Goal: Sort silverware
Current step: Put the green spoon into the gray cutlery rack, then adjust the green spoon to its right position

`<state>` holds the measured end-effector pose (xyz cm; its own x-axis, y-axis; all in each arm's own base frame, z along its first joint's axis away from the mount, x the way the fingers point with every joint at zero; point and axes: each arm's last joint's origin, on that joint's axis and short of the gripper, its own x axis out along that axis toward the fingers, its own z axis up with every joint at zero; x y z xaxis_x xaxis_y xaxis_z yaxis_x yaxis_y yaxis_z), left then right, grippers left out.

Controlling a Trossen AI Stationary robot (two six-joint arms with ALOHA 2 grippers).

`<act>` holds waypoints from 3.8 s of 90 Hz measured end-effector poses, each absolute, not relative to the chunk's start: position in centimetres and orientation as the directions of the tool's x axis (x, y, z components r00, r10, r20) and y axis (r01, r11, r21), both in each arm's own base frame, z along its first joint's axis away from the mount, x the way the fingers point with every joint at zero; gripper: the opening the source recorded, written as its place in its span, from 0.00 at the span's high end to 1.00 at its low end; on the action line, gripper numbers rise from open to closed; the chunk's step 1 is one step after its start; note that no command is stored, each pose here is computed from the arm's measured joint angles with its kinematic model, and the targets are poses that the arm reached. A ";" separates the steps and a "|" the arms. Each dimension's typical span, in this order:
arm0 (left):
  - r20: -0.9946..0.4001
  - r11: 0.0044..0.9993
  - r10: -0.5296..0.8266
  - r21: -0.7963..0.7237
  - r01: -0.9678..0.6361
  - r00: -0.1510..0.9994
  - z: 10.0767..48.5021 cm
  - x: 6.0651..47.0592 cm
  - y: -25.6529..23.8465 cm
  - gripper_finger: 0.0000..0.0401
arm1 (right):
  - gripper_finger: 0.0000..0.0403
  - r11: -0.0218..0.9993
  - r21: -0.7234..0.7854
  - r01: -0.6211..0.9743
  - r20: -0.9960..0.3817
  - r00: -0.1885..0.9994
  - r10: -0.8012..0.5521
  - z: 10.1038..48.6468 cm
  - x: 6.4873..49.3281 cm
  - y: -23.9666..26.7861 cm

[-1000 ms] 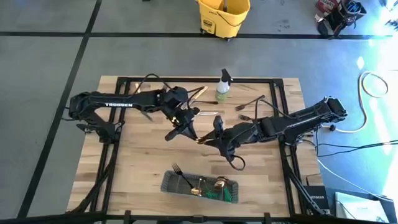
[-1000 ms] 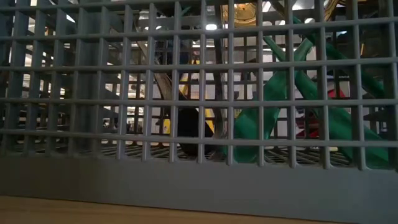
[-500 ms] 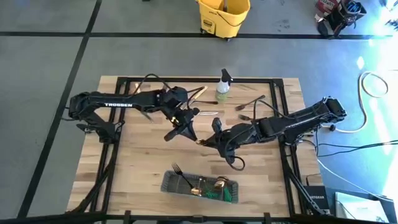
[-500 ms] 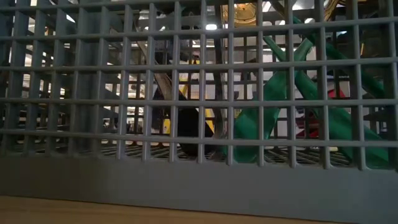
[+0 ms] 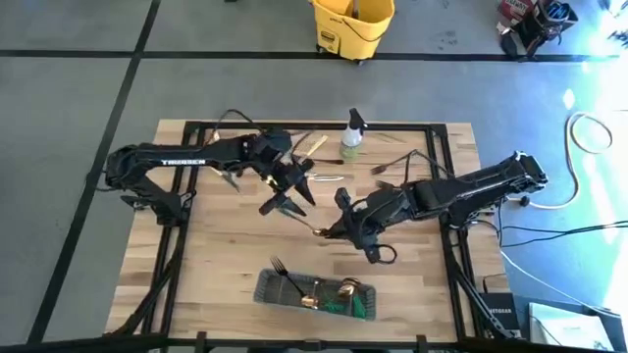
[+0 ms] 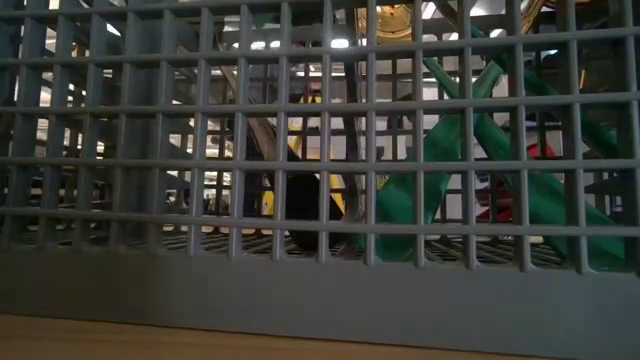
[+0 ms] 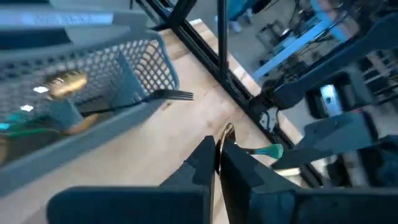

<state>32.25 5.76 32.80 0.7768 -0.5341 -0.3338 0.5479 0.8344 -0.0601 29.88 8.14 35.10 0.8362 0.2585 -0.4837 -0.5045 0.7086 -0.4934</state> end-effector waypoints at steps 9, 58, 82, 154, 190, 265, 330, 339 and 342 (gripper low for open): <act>-0.261 0.859 -0.489 0.021 0.512 0.832 36.0 30.0 6.6 0.49 | 1.00 0.750 -0.376 -0.544 -0.538 0.787 0.301 37.6 30.3 7.0; -0.290 0.931 -0.277 0.157 0.331 0.916 40.5 21.6 6.0 0.46 | 1.00 0.596 0.502 -0.627 -0.540 0.311 0.782 43.9 34.2 6.5; -0.419 0.907 -0.346 0.078 0.413 0.839 38.8 21.7 4.6 0.46 | 1.00 0.533 0.676 -0.509 -0.538 0.154 0.829 40.6 36.5 10.4; -0.387 0.854 -0.459 0.057 0.518 0.800 31.5 22.4 1.2 0.46 | 1.00 0.523 0.649 -0.553 -0.602 0.048 0.797 30.5 41.7 11.4; -0.361 0.869 -0.451 0.032 0.494 0.816 30.1 21.6 0.9 0.46 | 0.91 0.498 0.725 -0.475 -0.571 -0.010 0.821 26.5 41.7 10.8; -0.353 0.872 -0.439 0.055 0.487 0.826 30.2 21.5 1.0 0.46 | 0.38 0.698 0.195 -0.690 -0.904 0.150 0.401 30.4 40.8 11.8; -0.398 0.958 -0.276 -0.034 0.286 0.875 24.5 18.9 -3.5 0.53 | 0.38 0.787 0.318 -0.529 -0.899 0.093 0.427 29.3 40.0 16.3; -0.430 0.965 -0.255 -0.049 0.259 0.866 22.0 18.3 -5.1 0.54 | 0.38 0.785 0.288 -0.548 -0.928 0.043 0.371 27.8 39.7 16.6; -0.428 0.966 -0.249 -0.046 0.254 0.869 21.3 18.2 -5.5 0.54 | 0.38 0.783 0.278 -0.557 -0.936 0.027 0.351 27.3 39.5 16.7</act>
